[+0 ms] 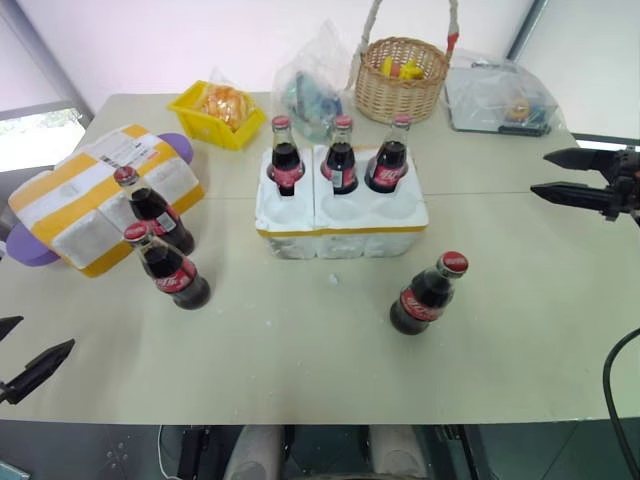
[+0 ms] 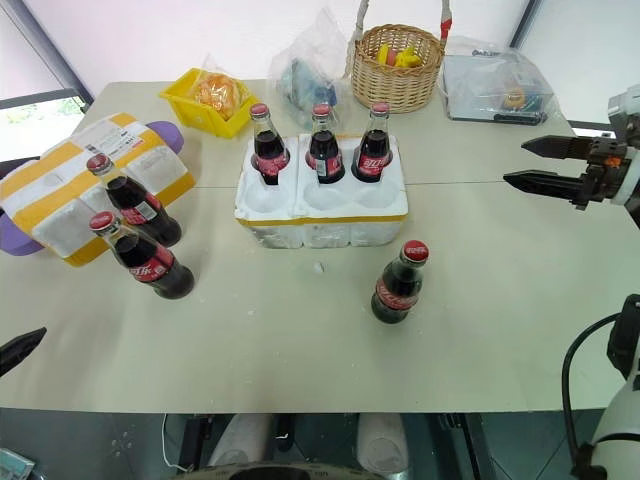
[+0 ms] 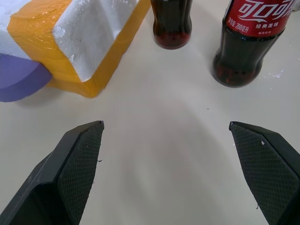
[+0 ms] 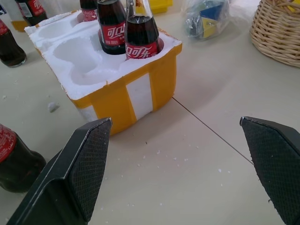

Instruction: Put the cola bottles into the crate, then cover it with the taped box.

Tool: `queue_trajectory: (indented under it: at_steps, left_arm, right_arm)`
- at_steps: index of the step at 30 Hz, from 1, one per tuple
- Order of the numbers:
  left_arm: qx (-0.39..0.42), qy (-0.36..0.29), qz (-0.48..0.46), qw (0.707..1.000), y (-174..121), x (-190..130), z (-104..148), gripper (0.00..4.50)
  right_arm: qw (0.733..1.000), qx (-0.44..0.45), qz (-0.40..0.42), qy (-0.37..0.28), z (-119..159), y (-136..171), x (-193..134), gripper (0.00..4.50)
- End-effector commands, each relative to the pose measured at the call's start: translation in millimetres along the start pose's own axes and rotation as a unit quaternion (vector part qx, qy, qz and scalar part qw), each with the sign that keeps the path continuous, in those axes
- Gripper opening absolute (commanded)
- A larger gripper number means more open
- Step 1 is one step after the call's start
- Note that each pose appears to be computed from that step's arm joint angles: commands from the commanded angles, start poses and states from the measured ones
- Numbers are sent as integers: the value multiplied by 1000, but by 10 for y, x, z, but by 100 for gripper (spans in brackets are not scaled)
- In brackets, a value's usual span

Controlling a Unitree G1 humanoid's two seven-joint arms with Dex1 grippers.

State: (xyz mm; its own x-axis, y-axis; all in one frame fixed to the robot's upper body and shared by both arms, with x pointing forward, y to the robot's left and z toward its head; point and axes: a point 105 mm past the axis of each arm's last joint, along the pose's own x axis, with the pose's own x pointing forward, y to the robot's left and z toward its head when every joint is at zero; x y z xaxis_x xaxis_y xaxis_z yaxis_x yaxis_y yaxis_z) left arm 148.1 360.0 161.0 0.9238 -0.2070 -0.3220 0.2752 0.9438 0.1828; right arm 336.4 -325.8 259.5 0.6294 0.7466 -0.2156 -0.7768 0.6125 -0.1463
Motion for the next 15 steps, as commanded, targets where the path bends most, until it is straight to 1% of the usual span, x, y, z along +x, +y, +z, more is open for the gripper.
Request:
queue_trajectory:
  at_steps: [1, 4, 10, 15]
  left_arm:
    - [19, -4, 8, 1000, 47, -55, 82, 448]
    - [5, -6, 14, 1000, 63, -53, 73, 448]
    - [-1, 0, 12, 1000, 91, -45, 61, 448]
    - [13, -24, 15, 1000, 142, 5, 181, 448]
  right_arm:
    - [999, -33, -3, -19, 198, -1, -18, 450]
    - [999, -35, -3, -22, 215, -1, -7, 450]
    - [1000, 2, 4, -16, 183, 18, -21, 450]
    - [1000, -27, 5, -12, 208, 20, 19, 450]
